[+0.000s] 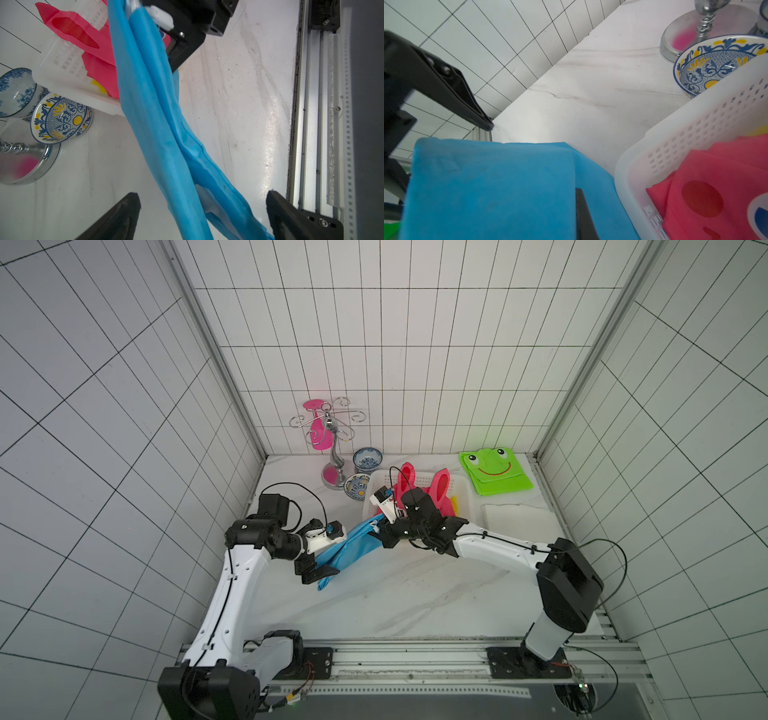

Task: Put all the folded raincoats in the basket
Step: Pick up the raincoat from the center of the board.

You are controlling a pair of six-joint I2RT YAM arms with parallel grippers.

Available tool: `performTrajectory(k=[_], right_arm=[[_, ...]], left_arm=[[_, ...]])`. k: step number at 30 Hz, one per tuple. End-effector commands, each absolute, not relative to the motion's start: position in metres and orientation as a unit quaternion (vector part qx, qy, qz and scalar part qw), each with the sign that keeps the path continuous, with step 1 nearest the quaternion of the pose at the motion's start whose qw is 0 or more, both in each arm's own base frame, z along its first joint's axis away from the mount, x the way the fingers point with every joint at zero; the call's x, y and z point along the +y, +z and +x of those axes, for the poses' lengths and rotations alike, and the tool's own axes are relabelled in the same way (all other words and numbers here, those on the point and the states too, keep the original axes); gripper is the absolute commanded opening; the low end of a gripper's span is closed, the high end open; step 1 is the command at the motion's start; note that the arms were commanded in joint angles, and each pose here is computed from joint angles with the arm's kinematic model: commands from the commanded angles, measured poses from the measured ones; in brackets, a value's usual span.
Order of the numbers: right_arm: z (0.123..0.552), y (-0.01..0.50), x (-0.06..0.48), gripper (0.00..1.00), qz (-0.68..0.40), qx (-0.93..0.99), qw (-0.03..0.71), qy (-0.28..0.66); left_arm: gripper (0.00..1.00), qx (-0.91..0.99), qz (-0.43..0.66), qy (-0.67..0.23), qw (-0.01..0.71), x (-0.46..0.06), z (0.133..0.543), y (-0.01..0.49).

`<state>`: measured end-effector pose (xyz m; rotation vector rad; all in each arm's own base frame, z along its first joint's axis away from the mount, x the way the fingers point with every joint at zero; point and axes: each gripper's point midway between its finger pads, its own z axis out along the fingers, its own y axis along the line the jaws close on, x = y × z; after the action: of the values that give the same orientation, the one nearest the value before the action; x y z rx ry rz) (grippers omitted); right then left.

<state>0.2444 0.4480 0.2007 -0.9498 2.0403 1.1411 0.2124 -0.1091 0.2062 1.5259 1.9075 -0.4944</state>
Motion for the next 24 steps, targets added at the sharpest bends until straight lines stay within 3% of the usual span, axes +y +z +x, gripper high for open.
performTrajectory(k=[1, 5, 10, 12, 14, 18, 20, 24], right_arm=[[0.254, 0.211, 0.450, 0.00, -0.302, 0.796, 0.277, 0.446], [0.252, 0.209, 0.453, 0.00, -0.286, 0.801, 0.255, 0.460], [0.248, 0.209, 0.453, 0.00, -0.292, 0.801, 0.241, 0.463], [0.243, 0.209, 0.449, 0.00, -0.316, 0.794, 0.246, 0.458], [0.238, 0.205, 0.444, 0.00, -0.342, 0.787, 0.252, 0.447], [0.217, 0.199, 0.430, 0.00, -0.404, 0.766, 0.247, 0.435], [0.205, 0.202, 0.423, 0.00, -0.426, 0.755, 0.236, 0.439], [0.192, 0.216, 0.403, 0.00, -0.436, 0.739, 0.239, 0.455]], left_arm=[[0.97, 0.726, 0.572, -0.164, 0.346, -0.109, 0.233, 0.201], [0.93, 0.723, 0.606, -0.119, 0.310, -0.096, 0.224, 0.180], [0.56, 0.738, 0.613, -0.052, 0.277, -0.073, 0.227, 0.178], [0.47, 0.739, 0.614, -0.034, 0.275, -0.067, 0.229, 0.186], [0.44, 0.733, 0.621, -0.032, 0.274, -0.067, 0.227, 0.197], [0.13, 0.706, 0.647, -0.058, 0.283, -0.078, 0.216, 0.222], [0.03, 0.691, 0.659, -0.078, 0.287, -0.085, 0.207, 0.232], [0.00, 0.652, 0.680, -0.130, 0.308, -0.103, 0.192, 0.249]])
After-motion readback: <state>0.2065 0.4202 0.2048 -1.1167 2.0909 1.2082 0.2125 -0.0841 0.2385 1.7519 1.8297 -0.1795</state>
